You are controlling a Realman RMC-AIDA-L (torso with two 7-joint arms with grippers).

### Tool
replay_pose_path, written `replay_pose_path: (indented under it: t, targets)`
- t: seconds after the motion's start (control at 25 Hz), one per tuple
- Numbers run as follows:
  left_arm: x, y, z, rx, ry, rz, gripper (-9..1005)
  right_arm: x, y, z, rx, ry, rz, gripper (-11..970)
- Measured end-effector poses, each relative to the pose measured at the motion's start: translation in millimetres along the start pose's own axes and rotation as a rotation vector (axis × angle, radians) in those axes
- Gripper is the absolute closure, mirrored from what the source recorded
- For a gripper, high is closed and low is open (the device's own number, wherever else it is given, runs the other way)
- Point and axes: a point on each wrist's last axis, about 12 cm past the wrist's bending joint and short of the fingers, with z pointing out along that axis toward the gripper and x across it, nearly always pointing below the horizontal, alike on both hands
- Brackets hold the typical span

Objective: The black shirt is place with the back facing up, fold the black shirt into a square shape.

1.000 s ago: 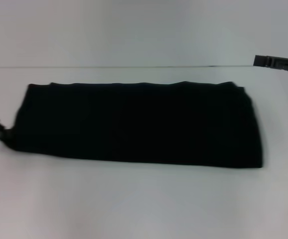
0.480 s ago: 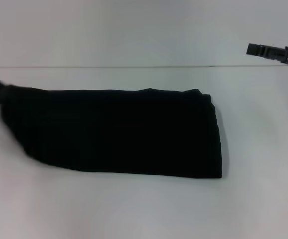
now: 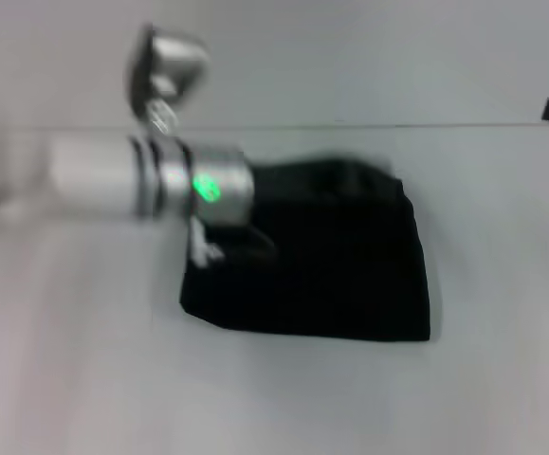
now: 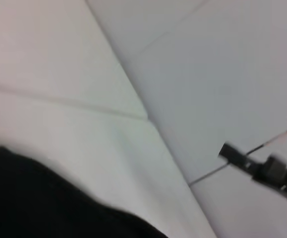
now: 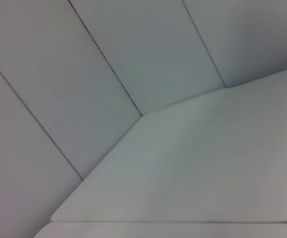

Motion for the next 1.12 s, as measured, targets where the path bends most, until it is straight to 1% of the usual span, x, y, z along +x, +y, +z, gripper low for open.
replay_pose_path:
  t: [0.08, 0.12, 0.2, 0.32, 0.44, 0.56, 0.6, 0.68, 0.72, 0.8, 0.84, 1.0, 1.12]
  targets:
    - [24.1, 6.2, 21.3, 0.019, -0.008, -0.053, 864, 1.9, -2.3, -6.3, 0.006, 0.004, -0.002, 29]
    - [36.6, 8.9, 29.0, 0.034, -0.035, -0.079, 861, 2.4, -3.1, -8.5, 0.008, 0.006, -0.003, 29]
    - [58.2, 11.3, 35.9, 0.077, -0.097, -0.108, 857, 3.4, -4.4, -12.0, 0.012, 0.009, -0.005, 29]
    - [75.6, 9.3, 35.1, 0.147, -0.171, -0.098, 850, 5.0, -5.9, -13.3, 0.020, 0.014, -0.004, 29]
    - [82.1, 2.7, 28.4, 0.240, -0.199, -0.079, 843, 6.7, -7.7, -11.6, 0.036, 0.028, 0.002, 30]
    - [83.6, -6.2, 15.1, 0.362, -0.222, -0.012, 732, 7.9, -9.6, -6.4, 0.061, 0.067, 0.034, 30]
    - [82.4, -7.7, 6.7, 0.402, -0.237, 0.013, 694, 7.6, -9.3, -3.7, 0.064, 0.081, 0.049, 30]
    - [80.6, -7.2, -12.0, 0.455, -0.268, 0.059, 620, 6.9, -8.3, 4.0, 0.074, 0.129, 0.088, 30]
    - [79.4, -4.5, -22.1, 0.459, -0.286, 0.084, 590, 5.6, -7.1, 8.1, 0.076, 0.152, 0.104, 30]
    - [76.6, 3.7, -42.9, 0.433, -0.321, 0.133, 529, 2.0, -4.0, 17.7, 0.086, 0.205, 0.135, 30]
    - [75.8, 7.5, -49.7, 0.411, -0.330, 0.150, 499, 0.9, -2.1, 23.9, 0.091, 0.239, 0.147, 30]
    - [74.1, 24.5, -80.6, 0.287, -0.358, 0.270, 377, 2.2, 6.0, 52.0, 0.097, 0.330, 0.180, 30]
    - [74.0, 34.5, -100.4, 0.203, -0.369, 0.365, 240, 7.4, 10.5, 72.3, 0.104, 0.348, 0.193, 30]
